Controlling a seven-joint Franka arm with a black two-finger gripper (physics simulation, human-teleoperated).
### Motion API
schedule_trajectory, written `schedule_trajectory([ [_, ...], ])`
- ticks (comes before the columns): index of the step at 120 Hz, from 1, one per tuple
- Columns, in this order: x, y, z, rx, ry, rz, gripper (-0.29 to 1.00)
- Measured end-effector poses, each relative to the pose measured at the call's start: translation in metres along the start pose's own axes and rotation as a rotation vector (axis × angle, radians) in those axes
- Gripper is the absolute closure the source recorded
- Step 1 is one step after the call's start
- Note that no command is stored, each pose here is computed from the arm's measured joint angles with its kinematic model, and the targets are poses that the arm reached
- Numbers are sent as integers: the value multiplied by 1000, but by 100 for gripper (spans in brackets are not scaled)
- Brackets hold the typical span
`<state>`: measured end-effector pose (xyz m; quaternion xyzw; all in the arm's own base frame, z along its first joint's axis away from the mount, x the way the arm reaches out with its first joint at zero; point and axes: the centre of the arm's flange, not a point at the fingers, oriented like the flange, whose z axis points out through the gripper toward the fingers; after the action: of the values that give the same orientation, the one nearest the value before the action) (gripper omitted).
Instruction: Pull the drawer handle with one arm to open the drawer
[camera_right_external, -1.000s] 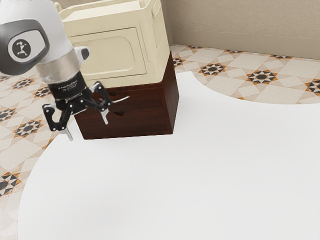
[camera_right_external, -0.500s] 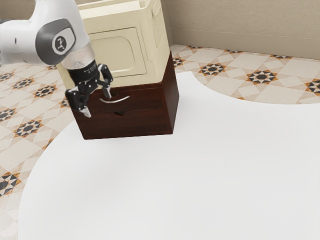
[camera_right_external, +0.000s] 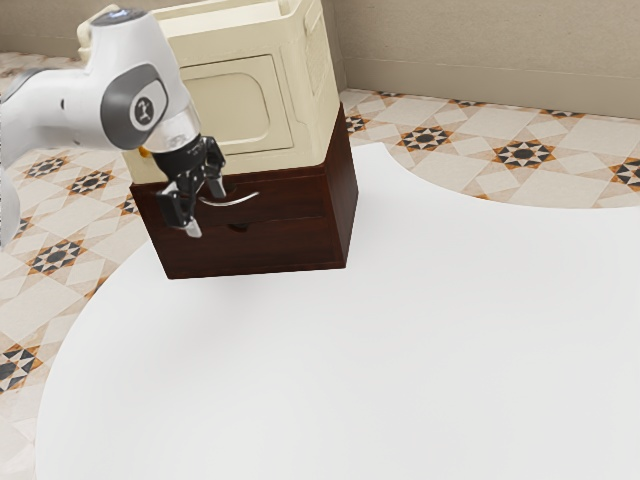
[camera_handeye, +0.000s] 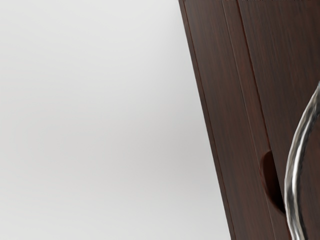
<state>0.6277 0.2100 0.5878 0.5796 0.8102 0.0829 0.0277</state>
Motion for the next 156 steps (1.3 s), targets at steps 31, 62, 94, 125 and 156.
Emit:
schedule_trajectory([
  [31,7,12,12,-18,8,-57,0],
  [62,3,22,15,-49,9,-80,0],
  [94,1,22,21,-54,1,-90,21],
  [125,6,12,25,-37,-8,-115,43],
  [156,2,2,31,-47,-13,-117,50],
])
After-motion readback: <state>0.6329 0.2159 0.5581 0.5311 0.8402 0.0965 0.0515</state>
